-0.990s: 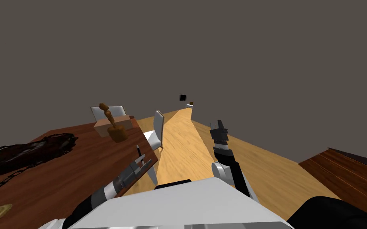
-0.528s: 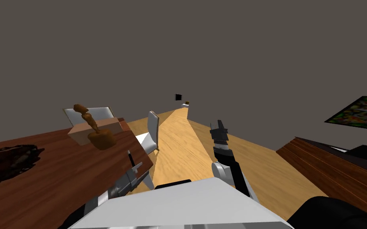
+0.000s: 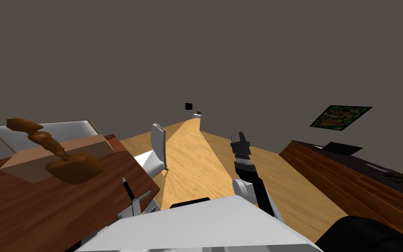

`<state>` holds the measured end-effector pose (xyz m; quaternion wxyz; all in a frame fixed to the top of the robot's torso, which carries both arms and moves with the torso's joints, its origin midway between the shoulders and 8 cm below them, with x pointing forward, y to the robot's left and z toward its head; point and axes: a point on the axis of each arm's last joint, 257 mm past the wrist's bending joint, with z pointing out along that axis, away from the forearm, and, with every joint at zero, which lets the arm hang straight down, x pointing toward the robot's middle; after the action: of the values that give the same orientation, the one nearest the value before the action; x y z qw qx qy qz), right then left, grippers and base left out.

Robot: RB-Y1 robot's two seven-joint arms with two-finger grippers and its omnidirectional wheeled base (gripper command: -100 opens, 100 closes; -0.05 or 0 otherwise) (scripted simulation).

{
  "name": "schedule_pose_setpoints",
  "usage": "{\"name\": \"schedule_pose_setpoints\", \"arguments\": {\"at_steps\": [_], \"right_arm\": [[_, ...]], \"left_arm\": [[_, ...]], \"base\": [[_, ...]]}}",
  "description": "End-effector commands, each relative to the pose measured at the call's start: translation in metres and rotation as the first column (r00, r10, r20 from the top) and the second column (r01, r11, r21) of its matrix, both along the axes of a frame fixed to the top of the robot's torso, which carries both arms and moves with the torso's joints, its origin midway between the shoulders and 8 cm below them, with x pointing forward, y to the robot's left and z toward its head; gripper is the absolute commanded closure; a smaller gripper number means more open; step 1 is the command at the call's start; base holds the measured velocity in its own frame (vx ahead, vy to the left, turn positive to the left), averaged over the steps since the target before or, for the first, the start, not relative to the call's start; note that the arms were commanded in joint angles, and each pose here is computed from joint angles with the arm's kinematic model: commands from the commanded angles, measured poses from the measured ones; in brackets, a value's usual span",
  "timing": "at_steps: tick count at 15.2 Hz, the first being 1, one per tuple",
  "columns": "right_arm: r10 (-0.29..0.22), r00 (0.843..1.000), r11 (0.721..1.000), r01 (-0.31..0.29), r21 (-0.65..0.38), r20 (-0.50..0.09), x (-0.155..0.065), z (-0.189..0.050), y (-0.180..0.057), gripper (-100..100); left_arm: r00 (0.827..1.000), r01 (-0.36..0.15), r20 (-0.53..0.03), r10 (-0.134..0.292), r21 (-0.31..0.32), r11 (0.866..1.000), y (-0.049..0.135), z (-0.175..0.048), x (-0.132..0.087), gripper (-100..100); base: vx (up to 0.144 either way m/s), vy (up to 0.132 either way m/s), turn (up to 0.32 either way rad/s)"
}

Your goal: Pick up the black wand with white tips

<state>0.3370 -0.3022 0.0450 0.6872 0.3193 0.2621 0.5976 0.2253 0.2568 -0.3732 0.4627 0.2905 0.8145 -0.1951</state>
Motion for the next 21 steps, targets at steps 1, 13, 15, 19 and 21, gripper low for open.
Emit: {"name": "schedule_pose_setpoints", "arguments": {"at_steps": [1, 13, 15, 19, 21], "right_arm": [[0.000, 1.000, 1.000, 0.000, 0.000, 0.000, 0.000, 0.000, 0.000, 0], [0.000, 1.000, 1.000, 0.000, 0.000, 0.000, 0.000, 0.000, 0.000, 0], [0.000, 1.000, 1.000, 0.000, 0.000, 0.000, 0.000, 0.000, 0.000, 0], [0.000, 1.000, 1.000, 0.000, 0.000, 0.000, 0.000, 0.000, 0.000, 0], [0.000, 1.000, 1.000, 0.000, 0.000, 0.000, 0.000, 0.000, 0.000, 0]], "left_arm": [[1.000, 0.026, -0.011, -0.026, 0.045, 0.999, 0.004, -0.008, -0.007, -100], [0.962, 0.252, -0.185, -0.200, 0.327, 0.911, 0.063, -0.074, -0.087, -100], [0.944, 0.311, -0.233, -0.235, 0.377, 0.873, 0.080, -0.086, -0.107, -100], [0.920, 0.372, -0.284, -0.270, 0.421, 0.827, 0.097, -0.096, -0.128, -100], [0.894, 0.430, -0.333, -0.299, 0.455, 0.780, 0.115, -0.104, -0.148, -100]], "base": [[0.029, 0.008, -0.095], [0.033, 0.012, -0.213], [0.037, 0.018, -0.281], [0.031, 0.026, -0.176], [0.029, 0.018, -0.242]]}}
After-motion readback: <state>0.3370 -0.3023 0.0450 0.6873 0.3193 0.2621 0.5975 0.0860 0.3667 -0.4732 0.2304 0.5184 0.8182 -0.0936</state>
